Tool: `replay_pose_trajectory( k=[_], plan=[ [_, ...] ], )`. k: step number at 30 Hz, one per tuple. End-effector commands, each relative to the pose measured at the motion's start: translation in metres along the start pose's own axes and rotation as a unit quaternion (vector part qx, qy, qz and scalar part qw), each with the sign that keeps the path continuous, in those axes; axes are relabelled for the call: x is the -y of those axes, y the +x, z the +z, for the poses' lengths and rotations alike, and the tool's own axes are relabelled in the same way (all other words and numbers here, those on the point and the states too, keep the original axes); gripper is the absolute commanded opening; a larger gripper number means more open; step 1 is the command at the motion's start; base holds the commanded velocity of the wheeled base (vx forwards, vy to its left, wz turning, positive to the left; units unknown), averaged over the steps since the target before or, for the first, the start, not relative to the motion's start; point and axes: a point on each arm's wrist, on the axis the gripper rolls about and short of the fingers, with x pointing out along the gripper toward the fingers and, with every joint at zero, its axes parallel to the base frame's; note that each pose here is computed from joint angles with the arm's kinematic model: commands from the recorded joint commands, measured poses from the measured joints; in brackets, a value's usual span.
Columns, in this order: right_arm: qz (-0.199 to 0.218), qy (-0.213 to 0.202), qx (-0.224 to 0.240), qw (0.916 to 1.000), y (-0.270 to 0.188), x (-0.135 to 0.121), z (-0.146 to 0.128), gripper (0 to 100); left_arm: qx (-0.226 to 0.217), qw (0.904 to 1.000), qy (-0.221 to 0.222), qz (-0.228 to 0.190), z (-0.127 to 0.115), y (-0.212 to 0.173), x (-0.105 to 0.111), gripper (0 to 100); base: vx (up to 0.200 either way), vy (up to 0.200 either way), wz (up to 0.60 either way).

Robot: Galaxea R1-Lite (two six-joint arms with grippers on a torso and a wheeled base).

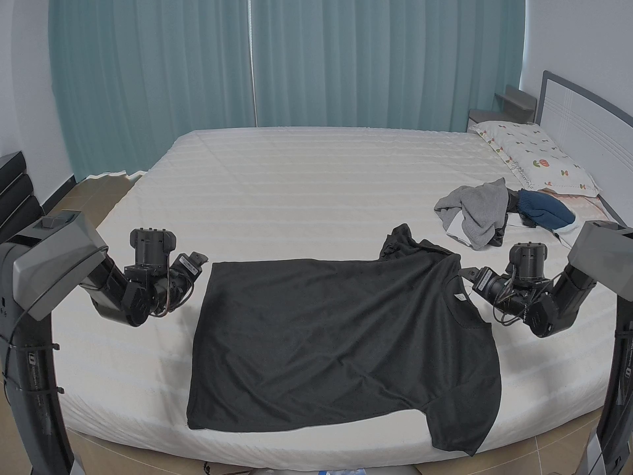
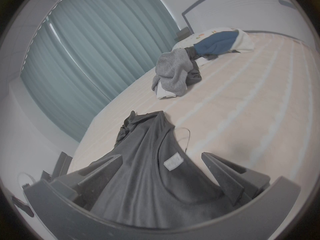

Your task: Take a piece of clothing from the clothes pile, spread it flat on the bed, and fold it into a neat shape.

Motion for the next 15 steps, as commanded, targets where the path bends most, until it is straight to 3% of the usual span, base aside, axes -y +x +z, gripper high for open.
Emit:
replay_pose_trajectory(
  k=[1,4,15],
  plan=[
    [0.031,0.067,-0.028,0.9969,-0.09,0.0,-0.016,100,-0.055,0.9971,-0.002,-0.053,-0.041,-0.092,0.002,100,0.0,0.0,0.0],
    [0.036,0.086,-0.055,0.9942,-0.106,0.006,-0.024,100,-0.066,0.9964,-0.014,-0.05,-0.05,-0.107,-0.008,100,0.0,0.0,0.0],
    [0.029,0.095,-0.086,0.9913,-0.121,0.016,-0.036,100,-0.121,0.9917,-0.021,-0.036,-0.063,-0.114,-0.03,100,-0.2,0.0,0.0]
  ],
)
